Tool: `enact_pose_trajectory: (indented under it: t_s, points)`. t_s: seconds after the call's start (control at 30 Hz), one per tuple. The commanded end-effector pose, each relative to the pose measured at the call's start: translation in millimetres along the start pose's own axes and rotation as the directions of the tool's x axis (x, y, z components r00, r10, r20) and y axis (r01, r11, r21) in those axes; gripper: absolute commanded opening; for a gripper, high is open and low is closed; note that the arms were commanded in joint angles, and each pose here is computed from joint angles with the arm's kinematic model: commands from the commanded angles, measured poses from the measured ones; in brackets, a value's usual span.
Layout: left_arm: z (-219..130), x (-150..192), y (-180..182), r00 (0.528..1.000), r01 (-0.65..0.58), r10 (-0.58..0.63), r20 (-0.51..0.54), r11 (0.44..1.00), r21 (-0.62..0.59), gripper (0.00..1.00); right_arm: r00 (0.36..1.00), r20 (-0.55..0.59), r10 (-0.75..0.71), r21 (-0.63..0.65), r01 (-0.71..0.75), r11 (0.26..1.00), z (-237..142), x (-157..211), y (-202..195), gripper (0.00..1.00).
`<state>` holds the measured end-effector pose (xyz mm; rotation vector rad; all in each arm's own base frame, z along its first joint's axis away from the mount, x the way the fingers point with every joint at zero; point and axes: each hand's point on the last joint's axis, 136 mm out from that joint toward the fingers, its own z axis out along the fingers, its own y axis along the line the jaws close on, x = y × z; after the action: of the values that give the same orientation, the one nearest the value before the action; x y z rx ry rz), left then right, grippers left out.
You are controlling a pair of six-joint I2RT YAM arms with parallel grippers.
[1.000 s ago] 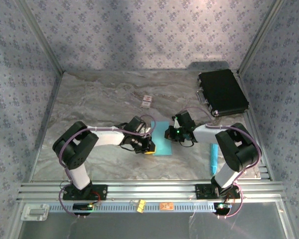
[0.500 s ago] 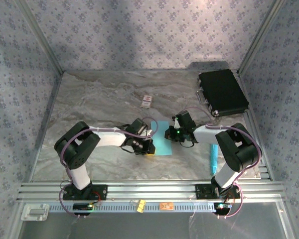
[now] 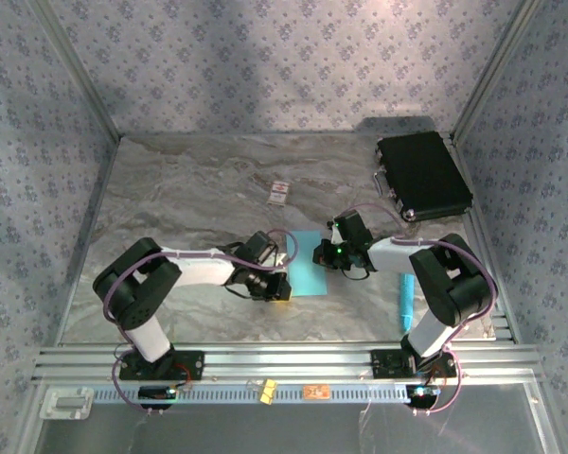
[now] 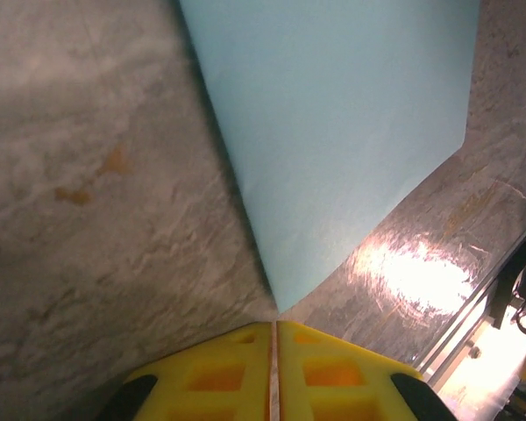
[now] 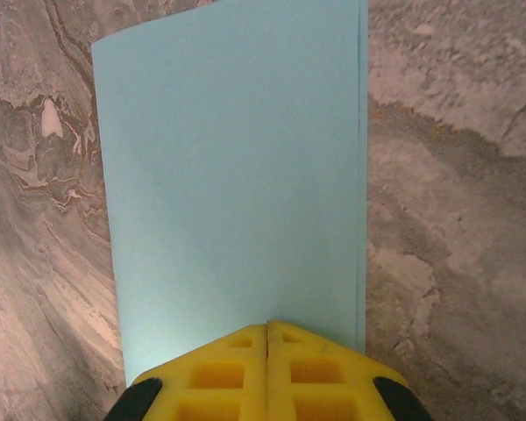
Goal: Fold a paper plane with a square sheet of paper (pick it up from the middle)
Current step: First fold the square sheet of paper in half at the center of the table.
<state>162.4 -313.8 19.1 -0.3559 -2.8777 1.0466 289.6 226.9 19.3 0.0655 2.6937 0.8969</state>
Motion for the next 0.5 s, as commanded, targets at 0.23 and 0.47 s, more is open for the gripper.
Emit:
enact_pose_trajectory:
  t_s: [0.23, 0.47]
  points:
    - [-75, -45, 6, 0.963, 0.010, -0.007, 0.269, 1.000, -0.009, 0.16, 0.994, -0.063, -0.085, -0.015, 0.084, 0.996, -10, 5, 21, 0.10]
    - [-84, -115, -13, 0.957, 0.032, -0.063, 0.284, 0.993, 0.114, 0.16, 0.995, 0.076, -0.066, 0.059, 0.062, 0.996, -47, -23, 27, 0.28]
